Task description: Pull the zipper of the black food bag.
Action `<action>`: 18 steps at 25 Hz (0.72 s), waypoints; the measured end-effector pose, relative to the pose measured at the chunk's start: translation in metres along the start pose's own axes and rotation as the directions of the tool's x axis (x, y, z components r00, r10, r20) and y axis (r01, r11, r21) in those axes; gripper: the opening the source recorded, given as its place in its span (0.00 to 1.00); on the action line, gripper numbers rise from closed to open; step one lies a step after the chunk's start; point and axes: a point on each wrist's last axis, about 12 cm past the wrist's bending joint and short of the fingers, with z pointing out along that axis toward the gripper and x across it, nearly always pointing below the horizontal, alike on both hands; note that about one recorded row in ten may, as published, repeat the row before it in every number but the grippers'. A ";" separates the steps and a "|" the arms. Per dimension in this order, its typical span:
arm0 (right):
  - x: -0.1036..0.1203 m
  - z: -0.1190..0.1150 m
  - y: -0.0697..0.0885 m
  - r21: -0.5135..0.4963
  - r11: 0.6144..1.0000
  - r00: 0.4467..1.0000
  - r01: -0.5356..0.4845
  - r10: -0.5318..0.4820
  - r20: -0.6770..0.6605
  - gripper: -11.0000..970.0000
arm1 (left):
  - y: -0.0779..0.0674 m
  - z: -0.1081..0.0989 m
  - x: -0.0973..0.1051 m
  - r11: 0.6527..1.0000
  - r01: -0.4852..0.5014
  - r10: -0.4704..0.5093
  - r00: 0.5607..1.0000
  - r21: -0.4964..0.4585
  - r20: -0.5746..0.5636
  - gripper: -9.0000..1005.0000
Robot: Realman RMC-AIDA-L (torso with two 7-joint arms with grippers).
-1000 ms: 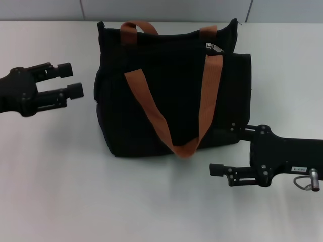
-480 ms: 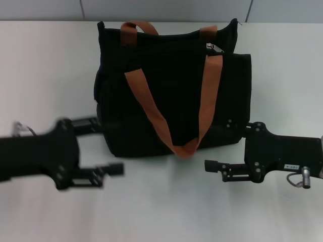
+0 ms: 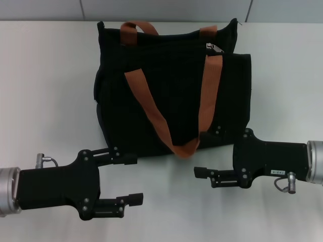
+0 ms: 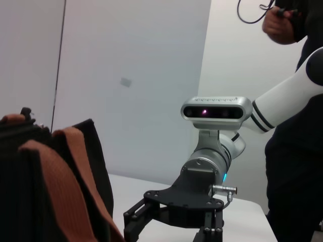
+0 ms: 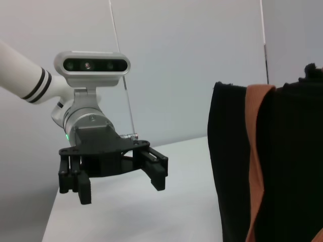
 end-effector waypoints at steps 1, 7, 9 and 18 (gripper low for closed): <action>0.000 0.001 0.000 -0.002 1.000 1.000 0.001 -0.001 -0.005 0.84 | 0.000 -0.001 0.001 1.000 0.001 -0.001 1.000 -0.003 -0.002 0.77; -0.001 0.003 -0.001 -0.011 1.000 1.000 0.008 -0.008 -0.009 0.84 | 0.001 -0.001 0.003 1.000 0.002 -0.002 1.000 -0.021 -0.016 0.77; -0.001 0.003 -0.001 -0.012 1.000 1.000 0.008 -0.008 -0.010 0.84 | 0.001 -0.001 0.003 1.000 0.002 -0.002 1.000 -0.022 -0.018 0.77; -0.001 0.006 0.001 -0.041 0.999 1.000 0.014 -0.015 -0.023 0.84 | 0.004 0.001 0.005 0.999 0.015 -0.017 0.999 -0.034 -0.042 0.77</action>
